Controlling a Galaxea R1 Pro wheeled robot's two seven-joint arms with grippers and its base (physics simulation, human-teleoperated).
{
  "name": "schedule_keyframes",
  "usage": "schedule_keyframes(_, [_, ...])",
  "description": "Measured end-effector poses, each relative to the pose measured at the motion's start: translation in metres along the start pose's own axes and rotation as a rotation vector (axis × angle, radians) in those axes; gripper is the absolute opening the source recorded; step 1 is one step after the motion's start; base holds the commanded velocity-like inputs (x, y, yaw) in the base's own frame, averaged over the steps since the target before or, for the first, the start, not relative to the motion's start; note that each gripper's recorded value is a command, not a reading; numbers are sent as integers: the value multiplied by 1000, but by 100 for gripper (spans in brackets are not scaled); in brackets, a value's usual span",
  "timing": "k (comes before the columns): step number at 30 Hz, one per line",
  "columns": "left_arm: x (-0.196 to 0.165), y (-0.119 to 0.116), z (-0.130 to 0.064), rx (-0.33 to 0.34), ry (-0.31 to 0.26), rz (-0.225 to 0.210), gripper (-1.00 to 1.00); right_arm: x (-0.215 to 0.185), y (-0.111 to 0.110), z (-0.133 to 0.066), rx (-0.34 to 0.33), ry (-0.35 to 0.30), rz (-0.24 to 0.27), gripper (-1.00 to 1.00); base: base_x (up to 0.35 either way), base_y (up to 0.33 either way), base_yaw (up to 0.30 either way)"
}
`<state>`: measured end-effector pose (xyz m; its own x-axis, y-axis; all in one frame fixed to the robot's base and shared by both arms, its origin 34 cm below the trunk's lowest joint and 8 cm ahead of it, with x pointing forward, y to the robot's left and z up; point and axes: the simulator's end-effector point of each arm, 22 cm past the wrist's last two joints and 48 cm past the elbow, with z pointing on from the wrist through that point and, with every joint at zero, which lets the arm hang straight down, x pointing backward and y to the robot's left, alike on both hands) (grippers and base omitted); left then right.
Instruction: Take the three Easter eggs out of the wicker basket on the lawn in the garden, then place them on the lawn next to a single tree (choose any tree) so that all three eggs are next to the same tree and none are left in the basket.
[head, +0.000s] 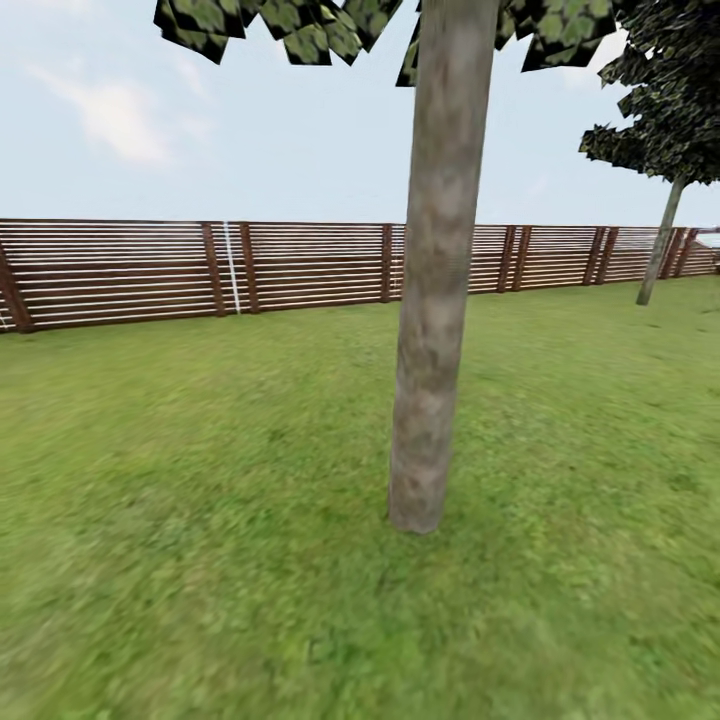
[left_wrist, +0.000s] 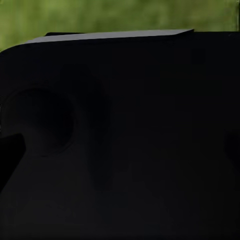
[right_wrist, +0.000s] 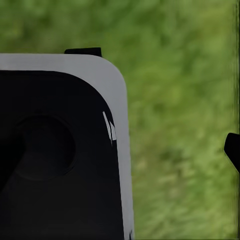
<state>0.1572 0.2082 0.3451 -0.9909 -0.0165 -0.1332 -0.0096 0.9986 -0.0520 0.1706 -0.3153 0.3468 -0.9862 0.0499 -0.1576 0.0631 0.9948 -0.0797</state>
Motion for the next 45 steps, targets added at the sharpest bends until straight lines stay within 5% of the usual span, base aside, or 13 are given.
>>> schedule_keyframes(28, [-3,0,0,0,-6,0,100,-3,-1,0,1,-8,0,100,214,-231,-248])
schedule_keyframes(45, [-6,0,0,1,-14,0,100,-6,-2,0,2,-15,2,100,38,-285,-253])
